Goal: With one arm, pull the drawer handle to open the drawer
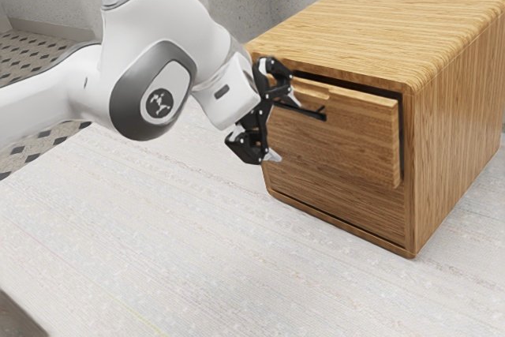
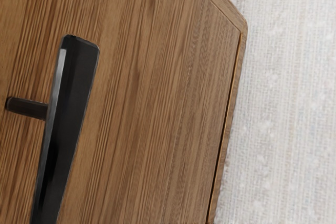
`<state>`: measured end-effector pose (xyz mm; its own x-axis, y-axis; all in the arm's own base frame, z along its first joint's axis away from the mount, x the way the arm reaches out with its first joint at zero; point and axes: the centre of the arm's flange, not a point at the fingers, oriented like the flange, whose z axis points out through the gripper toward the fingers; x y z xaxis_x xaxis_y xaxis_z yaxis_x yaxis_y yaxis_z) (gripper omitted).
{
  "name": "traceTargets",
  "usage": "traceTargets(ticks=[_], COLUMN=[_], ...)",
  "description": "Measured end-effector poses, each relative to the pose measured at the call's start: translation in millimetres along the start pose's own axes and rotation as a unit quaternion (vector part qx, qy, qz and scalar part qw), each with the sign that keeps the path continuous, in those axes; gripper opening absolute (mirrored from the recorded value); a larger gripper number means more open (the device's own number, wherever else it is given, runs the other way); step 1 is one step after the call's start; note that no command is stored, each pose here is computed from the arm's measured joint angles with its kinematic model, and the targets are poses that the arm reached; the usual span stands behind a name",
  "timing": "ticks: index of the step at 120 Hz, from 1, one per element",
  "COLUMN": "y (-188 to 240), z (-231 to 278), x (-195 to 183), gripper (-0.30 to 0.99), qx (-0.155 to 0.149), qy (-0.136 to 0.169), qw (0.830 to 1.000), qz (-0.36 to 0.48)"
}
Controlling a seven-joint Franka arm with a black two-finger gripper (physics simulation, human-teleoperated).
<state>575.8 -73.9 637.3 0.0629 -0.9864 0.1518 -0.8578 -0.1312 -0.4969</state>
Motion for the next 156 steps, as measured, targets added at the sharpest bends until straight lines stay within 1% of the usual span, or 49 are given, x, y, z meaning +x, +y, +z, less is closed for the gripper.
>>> traceTargets(ticks=[20,38,71,124,156], y=[10,21,43,71,89], z=[-8,-10,-27,-40,-57], x=[4,4,5,1,1], gripper=[0.67,0.69,0.67,0.69,0.66], qx=[0.001,-0.003,0.001,0.002,0.01], qy=[-0.003,-0.007,-0.016,-0.026,-0.032], qw=[1.0,1.0,1.0,1.0,0.999], qz=[-0.001,-0.003,-0.005,-0.01,-0.014])
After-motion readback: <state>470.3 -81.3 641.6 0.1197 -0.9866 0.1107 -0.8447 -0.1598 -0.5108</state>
